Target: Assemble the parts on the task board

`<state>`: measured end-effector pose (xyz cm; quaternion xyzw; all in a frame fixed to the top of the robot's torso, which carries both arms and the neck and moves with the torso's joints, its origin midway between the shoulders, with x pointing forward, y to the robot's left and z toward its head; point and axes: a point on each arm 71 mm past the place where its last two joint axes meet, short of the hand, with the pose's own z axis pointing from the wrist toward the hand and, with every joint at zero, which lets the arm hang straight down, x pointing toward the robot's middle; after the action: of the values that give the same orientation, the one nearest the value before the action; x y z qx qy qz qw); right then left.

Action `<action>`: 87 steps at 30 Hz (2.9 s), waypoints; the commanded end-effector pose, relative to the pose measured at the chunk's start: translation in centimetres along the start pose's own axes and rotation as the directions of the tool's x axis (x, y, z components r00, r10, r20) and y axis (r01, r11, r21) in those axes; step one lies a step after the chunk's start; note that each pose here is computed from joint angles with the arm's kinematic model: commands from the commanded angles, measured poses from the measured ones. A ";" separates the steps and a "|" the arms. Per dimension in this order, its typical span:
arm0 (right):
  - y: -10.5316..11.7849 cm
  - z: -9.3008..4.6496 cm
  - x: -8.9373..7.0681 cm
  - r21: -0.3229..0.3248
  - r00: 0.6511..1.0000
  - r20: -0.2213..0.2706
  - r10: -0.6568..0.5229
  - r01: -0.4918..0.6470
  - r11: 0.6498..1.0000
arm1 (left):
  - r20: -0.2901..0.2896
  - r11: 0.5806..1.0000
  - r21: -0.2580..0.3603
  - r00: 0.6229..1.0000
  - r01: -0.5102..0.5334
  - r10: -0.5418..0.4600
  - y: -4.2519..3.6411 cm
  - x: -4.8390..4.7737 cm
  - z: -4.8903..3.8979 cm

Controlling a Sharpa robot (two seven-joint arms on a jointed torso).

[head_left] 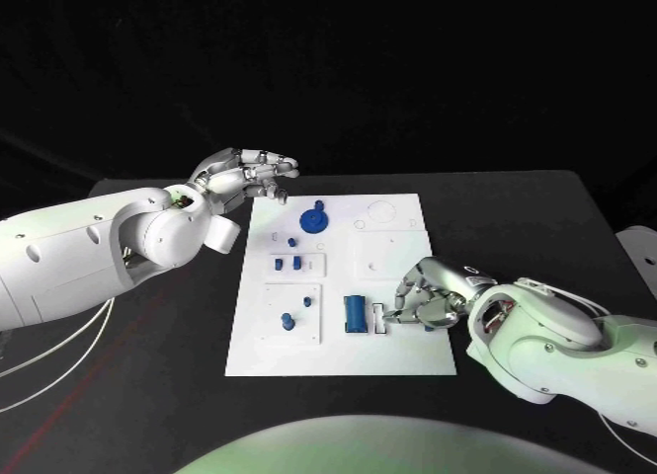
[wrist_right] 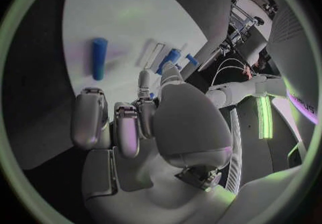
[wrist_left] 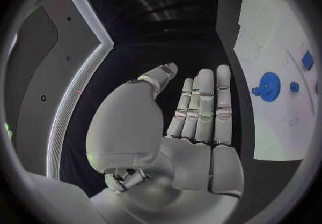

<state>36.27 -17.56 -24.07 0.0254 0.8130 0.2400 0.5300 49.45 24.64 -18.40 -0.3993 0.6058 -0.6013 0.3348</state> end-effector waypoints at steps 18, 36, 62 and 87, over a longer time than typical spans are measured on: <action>-5.9 -2.9 -2.2 0.128 0.990 0.105 -0.094 0.080 0.989 | -0.014 1.000 0.006 1.000 0.011 -0.010 0.08 0.28 0.01; -4.9 -1.9 0.2 0.109 0.996 0.046 -0.073 0.067 0.992 | -0.011 1.000 0.003 1.000 0.010 -0.010 0.12 0.09 -0.11; -5.0 -1.0 2.0 0.112 0.993 -0.025 -0.115 0.117 0.987 | -0.006 1.000 0.001 1.000 0.008 -0.008 0.08 -0.02 -0.30; 0.1 -0.6 1.9 0.050 0.993 0.009 0.116 -0.116 0.992 | -0.011 1.000 0.001 1.000 0.011 -0.011 0.09 0.24 -0.17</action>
<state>34.90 -17.03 -25.22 0.0598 0.8091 0.2493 0.5289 49.23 24.73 -18.57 -0.4004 0.6072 -0.6001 0.3331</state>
